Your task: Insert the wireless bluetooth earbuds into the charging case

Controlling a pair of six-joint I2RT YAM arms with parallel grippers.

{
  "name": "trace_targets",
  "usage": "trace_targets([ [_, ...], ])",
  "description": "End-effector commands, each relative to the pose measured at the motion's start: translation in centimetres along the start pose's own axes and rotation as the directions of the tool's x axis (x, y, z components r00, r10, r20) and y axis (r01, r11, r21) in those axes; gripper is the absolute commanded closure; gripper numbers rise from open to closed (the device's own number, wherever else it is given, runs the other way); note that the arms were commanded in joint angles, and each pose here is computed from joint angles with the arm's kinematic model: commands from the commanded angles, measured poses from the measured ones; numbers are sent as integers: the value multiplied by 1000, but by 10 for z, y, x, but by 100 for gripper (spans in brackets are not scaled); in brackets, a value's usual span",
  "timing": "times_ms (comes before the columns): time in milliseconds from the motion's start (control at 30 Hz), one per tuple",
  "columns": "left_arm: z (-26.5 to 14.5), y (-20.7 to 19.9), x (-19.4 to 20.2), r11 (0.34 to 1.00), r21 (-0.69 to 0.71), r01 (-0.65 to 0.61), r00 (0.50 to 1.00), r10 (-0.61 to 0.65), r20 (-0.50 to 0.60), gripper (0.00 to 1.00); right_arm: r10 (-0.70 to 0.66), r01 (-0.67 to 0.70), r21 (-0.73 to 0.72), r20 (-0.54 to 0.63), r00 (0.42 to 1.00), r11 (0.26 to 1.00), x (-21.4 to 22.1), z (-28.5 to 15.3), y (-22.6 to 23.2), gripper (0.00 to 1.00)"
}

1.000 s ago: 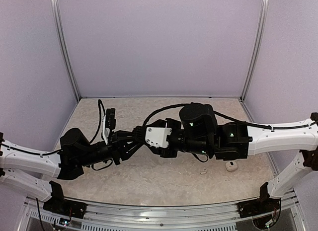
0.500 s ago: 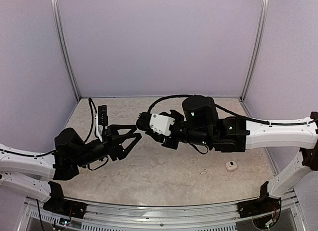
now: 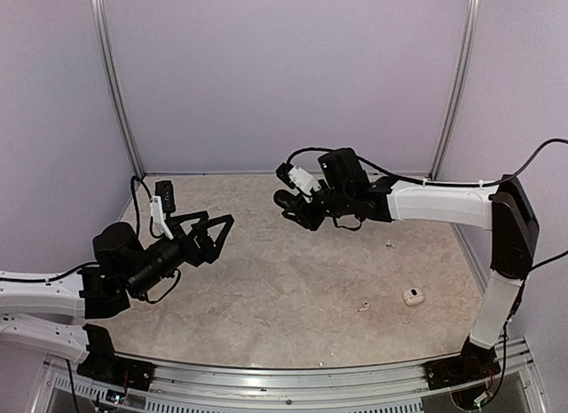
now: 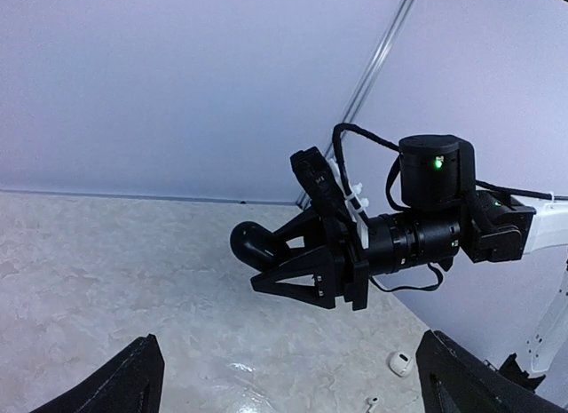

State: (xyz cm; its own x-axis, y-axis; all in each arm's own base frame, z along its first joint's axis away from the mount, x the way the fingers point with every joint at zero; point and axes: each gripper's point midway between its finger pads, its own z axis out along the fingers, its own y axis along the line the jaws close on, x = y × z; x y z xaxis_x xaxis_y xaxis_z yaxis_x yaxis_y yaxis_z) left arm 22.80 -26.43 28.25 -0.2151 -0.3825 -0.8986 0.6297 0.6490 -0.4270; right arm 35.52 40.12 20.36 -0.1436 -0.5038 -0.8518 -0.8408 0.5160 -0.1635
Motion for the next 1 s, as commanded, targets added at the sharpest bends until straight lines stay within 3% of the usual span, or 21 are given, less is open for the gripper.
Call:
trace_targets([
  [0, 5, 38, 2, 974, -224, 44, 999, -46, -4, 1, 162, -165, -44, -72, 984, 985, 24, 33, -20, 72],
  [200, 4, 68, 11, 907, -399, 137, 990, -143, 17, 1, 274, -285, -49, -159, 948, 957, 61, 84, -56, 68],
  [333, 0, 79, 14, 883, -455, 114, 993, -117, 22, 1, 295, -306, -29, -187, 937, 952, 78, 109, -74, 68],
  [633, 0, 77, 19, 897, -436, 74, 996, -88, -12, 1, 315, -325, -13, -217, 924, 946, 96, 149, -92, 65],
  [967, 5, 72, 23, 909, -416, 16, 998, -41, -51, 1, 364, -374, 3, -235, 901, 928, 115, 165, -98, 54],
])
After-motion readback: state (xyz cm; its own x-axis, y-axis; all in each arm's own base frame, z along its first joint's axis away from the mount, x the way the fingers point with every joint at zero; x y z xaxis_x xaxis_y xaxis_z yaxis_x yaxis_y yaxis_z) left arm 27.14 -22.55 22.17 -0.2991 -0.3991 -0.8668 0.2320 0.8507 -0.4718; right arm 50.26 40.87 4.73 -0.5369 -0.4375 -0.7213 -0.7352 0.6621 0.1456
